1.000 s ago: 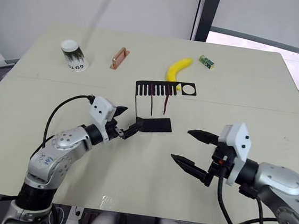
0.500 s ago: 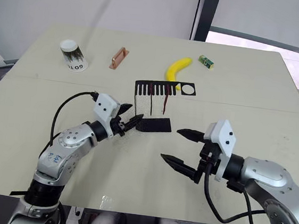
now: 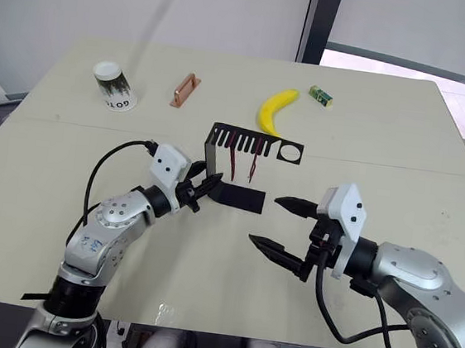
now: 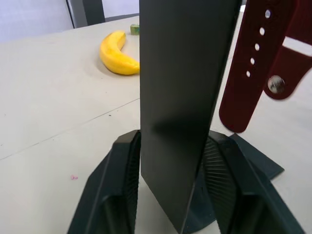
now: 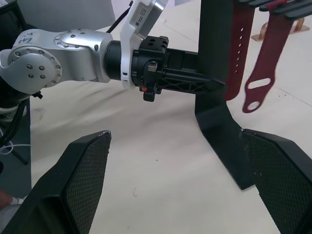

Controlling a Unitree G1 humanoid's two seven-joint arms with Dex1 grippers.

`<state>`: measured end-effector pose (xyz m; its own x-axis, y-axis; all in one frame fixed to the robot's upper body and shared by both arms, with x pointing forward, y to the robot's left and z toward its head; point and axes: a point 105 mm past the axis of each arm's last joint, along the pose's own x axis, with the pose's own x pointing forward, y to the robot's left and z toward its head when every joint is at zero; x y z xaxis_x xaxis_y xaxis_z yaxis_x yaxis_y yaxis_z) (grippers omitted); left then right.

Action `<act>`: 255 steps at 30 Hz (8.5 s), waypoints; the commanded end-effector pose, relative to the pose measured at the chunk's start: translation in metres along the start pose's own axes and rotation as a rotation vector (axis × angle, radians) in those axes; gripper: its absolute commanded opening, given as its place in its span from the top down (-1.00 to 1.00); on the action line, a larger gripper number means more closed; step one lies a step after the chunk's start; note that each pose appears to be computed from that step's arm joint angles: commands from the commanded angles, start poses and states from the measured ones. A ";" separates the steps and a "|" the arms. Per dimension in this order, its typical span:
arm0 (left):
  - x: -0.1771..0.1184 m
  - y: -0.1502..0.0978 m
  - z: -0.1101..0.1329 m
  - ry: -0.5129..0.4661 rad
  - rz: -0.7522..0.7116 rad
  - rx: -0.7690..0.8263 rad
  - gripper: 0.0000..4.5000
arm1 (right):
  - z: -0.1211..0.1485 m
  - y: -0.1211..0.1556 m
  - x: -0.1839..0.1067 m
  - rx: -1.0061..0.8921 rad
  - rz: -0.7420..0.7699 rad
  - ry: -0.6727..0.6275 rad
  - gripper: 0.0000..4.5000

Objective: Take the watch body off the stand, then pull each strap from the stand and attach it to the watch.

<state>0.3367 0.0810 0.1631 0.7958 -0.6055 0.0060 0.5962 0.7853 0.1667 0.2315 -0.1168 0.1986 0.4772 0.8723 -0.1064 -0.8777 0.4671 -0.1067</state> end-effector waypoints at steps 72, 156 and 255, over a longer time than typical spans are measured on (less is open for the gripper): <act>0.036 -0.001 0.021 -0.113 0.296 0.007 0.98 | 0.027 -0.056 0.077 0.047 -0.672 -0.123 -1.00; 0.047 -0.018 0.013 -0.053 0.207 0.023 1.00 | 0.021 -0.030 0.034 -0.121 -0.405 -0.112 0.99; -0.049 -0.057 0.096 -0.189 -0.907 -0.531 0.16 | 0.052 0.009 0.063 0.195 0.516 -0.110 1.00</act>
<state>0.2593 0.0540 0.2428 0.0561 -0.9675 0.2467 0.9524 -0.0223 -0.3040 0.2566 -0.0498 0.2310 0.0028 0.9999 -0.0096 -0.9861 0.0044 0.1664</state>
